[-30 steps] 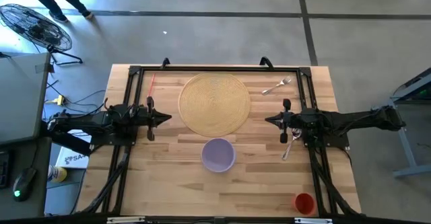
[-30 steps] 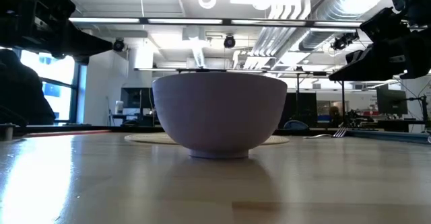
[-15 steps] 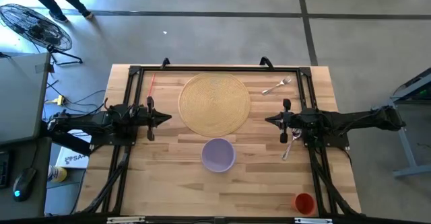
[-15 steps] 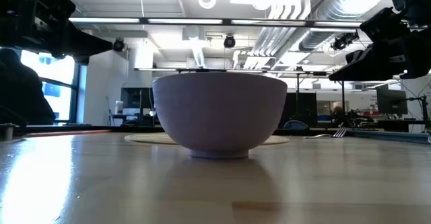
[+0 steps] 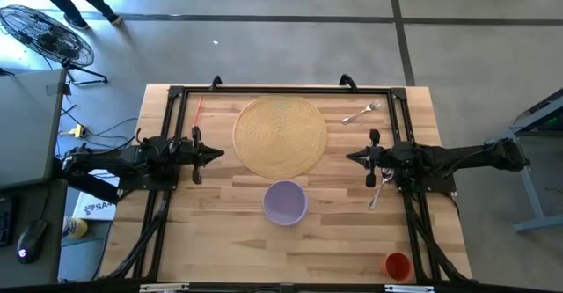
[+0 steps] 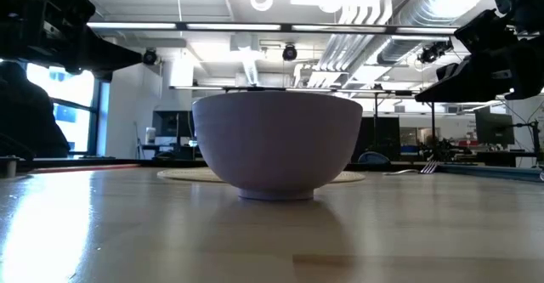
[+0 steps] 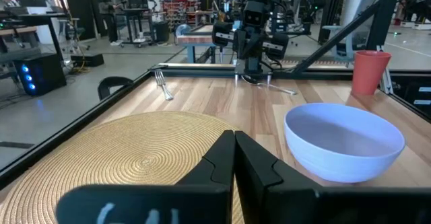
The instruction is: Pick & Place Utensil
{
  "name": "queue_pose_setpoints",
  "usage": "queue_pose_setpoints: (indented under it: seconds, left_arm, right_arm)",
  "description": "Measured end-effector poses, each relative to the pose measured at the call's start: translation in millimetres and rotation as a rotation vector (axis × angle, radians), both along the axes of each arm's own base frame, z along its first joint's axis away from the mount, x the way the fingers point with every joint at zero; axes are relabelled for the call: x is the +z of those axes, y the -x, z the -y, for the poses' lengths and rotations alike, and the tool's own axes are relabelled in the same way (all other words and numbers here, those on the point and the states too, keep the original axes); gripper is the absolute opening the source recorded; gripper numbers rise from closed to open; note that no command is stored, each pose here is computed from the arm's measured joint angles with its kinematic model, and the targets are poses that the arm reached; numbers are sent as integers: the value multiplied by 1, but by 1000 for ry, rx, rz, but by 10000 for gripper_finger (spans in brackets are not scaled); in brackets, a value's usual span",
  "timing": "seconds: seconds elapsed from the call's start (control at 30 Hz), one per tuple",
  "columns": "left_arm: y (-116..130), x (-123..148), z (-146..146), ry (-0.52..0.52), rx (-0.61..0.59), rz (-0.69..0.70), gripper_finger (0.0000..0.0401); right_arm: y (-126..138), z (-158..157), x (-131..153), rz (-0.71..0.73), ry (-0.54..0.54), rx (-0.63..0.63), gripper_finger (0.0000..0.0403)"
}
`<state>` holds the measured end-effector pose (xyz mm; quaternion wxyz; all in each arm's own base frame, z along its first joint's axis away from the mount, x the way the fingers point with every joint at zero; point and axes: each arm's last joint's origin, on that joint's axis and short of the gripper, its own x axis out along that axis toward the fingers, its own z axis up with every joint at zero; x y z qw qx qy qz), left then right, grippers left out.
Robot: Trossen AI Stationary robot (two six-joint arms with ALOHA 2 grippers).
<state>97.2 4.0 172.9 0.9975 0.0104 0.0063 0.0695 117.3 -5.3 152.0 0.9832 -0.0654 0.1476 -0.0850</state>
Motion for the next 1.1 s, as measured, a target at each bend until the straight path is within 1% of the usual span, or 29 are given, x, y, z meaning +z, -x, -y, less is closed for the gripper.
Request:
queue_pose_setpoints:
  seconds: [0.07, 0.1, 0.17, 0.2, 0.23, 0.33, 0.43, 0.6, 0.67, 0.9, 0.97, 1.03, 1.1]
  left_arm:
    - [0, 0, 0, 0, 0, 0, 1]
    - [0, 0, 0, 0, 0, 0, 1]
    - [0, 0, 0, 0, 0, 0, 1]
    - [0, 0, 0, 0, 0, 0, 1]
    - [0, 0, 0, 0, 0, 0, 1]
    - [0, 0, 0, 0, 0, 0, 1]
    - [0, 0, 0, 0, 0, 0, 1]
    - [0, 0, 0, 0, 0, 0, 1]
    - [0, 0, 0, 0, 0, 0, 1]
    - [0, 0, 0, 0, 0, 0, 1]
    - [0, 0, 0, 0, 0, 0, 1]
    - [0, 0, 0, 0, 0, 0, 1]
    - [0, 0, 0, 0, 0, 0, 1]
  right_arm:
    - [0, 0, 0, -3, 13, 4, 0]
    - [0, 0, 0, -11, 57, 13, 0]
    - [0, 1, 0, -37, 178, 28, 0]
    - [0, 1, 0, -40, 200, 32, 0]
    - [0, 1, 0, -36, 197, 40, 0]
    - [-1, -1, 3, 8, 132, 60, 0]
    - [-3, -1, 10, 93, 68, 56, 0]
    - [-4, 0, 25, 296, -163, -8, 0]
    - [-4, 0, 31, 367, -223, -23, 0]
    - [-2, -1, 45, 520, -279, 18, 0]
    - [-2, 0, 48, 554, -262, -6, 0]
    - [-3, 0, 48, 557, -288, -24, 0]
    - [-5, -2, 45, 521, -316, 32, 0]
